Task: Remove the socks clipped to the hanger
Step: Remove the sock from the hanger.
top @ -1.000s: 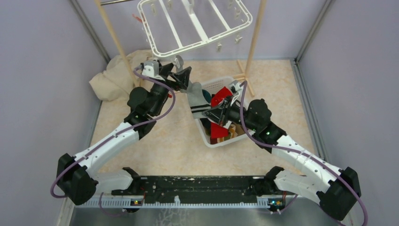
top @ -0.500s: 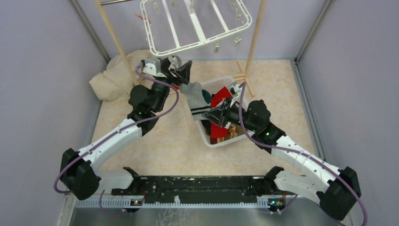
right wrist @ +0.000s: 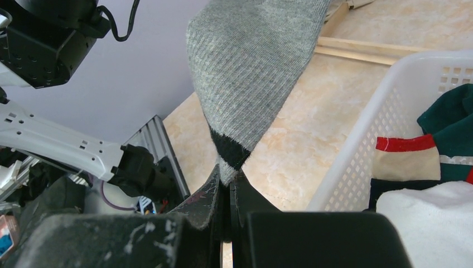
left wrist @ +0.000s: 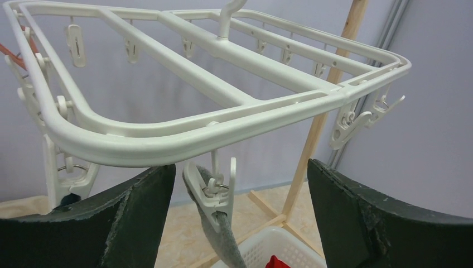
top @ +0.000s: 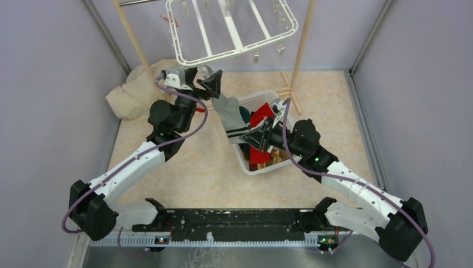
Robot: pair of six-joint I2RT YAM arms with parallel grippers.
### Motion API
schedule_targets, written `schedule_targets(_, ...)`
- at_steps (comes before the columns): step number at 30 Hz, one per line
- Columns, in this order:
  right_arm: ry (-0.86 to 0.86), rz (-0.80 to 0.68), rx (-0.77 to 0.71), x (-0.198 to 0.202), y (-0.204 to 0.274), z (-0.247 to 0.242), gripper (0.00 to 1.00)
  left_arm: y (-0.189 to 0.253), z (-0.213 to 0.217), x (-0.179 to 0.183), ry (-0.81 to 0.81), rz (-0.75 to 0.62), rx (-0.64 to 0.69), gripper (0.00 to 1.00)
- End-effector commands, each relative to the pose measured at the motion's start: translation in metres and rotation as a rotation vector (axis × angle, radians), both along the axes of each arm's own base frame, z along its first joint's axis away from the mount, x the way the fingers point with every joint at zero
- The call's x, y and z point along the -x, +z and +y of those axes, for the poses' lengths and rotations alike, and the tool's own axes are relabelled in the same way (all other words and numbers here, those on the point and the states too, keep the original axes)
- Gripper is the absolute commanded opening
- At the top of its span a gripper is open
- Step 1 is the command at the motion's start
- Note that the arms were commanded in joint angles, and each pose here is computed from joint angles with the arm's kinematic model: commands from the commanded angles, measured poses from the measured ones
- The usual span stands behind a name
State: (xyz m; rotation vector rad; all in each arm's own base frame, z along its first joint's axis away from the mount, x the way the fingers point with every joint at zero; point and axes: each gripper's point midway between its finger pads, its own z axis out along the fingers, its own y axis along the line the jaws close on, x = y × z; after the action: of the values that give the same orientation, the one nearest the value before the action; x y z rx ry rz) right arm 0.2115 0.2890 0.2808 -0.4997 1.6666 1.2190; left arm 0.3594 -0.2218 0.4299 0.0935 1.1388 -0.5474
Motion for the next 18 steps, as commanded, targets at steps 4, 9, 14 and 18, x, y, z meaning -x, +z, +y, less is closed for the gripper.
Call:
schedule_targets(4,0.009,-0.047,-0.041,-0.0003,0.0141,0.0002,0.00,0.0195,0.0156,0.0028,0.032,-0.021,0.030,0.94)
schedule_targets(9,0.009,-0.045,-0.041,-0.0004,0.0128,0.0004,0.00,0.0235,0.0177,0.0030,0.036,-0.014,0.034,0.95)
schedule_targets(14,0.012,-0.041,-0.040,-0.0003,0.0111,0.0014,0.00,0.0247,0.0214,0.0063,0.030,-0.020,0.052,0.94)
schedule_targets(18,0.014,-0.040,-0.042,-0.0002,0.0103,0.0017,0.00,0.0277,0.0202,0.0040,0.017,-0.026,0.063,0.91)
